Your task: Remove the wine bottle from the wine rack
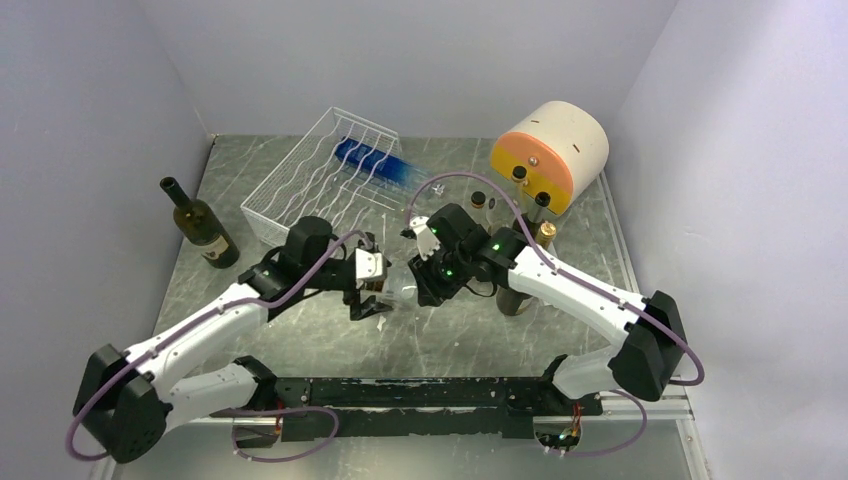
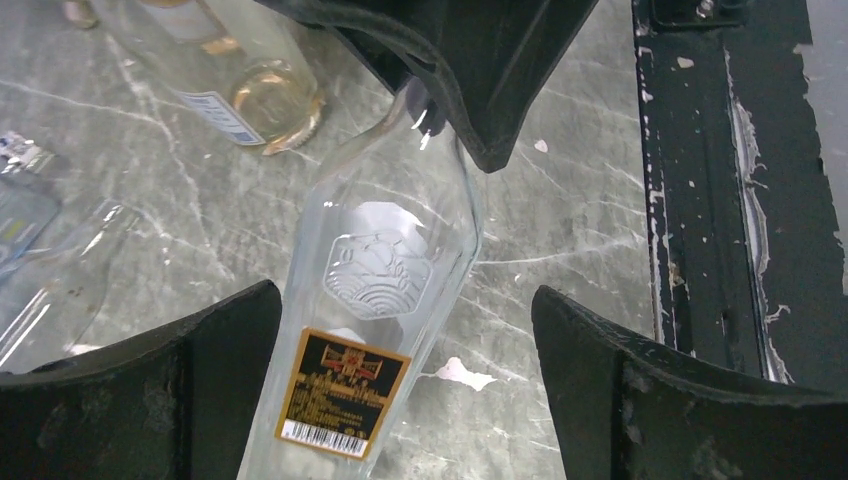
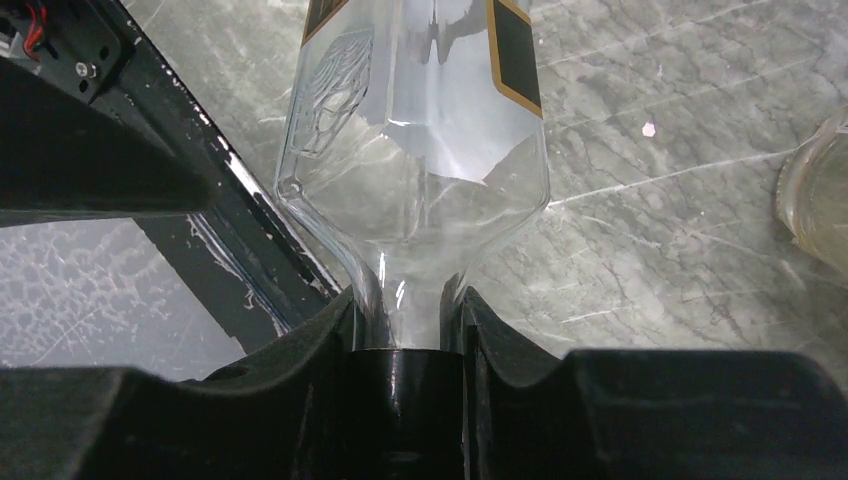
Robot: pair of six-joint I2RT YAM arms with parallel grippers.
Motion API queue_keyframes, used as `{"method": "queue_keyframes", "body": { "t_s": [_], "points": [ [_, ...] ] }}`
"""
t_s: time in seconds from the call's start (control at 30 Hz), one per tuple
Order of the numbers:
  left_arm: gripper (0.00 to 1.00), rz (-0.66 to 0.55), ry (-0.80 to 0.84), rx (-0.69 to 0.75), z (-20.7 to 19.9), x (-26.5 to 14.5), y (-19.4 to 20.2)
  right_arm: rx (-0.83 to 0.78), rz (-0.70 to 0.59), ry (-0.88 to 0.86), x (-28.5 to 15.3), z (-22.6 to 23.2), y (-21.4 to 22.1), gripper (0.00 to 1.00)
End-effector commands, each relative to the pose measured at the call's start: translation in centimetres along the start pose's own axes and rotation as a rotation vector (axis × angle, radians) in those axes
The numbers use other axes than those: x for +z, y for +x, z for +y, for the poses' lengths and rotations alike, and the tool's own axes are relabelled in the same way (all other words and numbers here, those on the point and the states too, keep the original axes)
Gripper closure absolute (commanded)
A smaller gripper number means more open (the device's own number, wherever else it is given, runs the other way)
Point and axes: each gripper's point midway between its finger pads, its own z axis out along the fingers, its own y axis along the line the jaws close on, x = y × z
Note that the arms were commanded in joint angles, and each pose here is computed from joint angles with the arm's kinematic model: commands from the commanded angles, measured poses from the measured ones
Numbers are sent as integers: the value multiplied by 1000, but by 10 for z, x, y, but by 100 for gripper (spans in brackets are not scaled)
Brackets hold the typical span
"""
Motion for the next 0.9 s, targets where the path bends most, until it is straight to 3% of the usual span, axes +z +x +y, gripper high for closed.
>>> {"method": "queue_keyframes", "body": {
  "t_s": [0.0, 0.27, 0.43, 0.53, 0.67, 0.77, 0.87],
  "points": [
    [1, -29, 111, 72, -6, 13, -11, -60, -176, -66, -20, 18, -41, 100],
    [0, -87, 166, 73, -7, 38, -11, -46, -170, -70, -18, 18, -39, 100],
    [8, -48, 150, 48, -1, 47, 5, -41, -167, -70, -18, 19, -38, 100],
    [19, -49, 133, 34, -1, 47, 8, -40, -171, -73, -19, 20, -39, 100],
    [45, -48, 98, 9, 0, 45, 7, -33, -181, -57, -21, 18, -42, 98],
    [59, -35, 41, -12, 5, 40, 5, -17, -190, -7, -26, 10, -44, 71],
    [81, -15, -71, -42, 17, 32, 5, -8, -221, 29, -35, 6, -49, 48]
  ]
}}
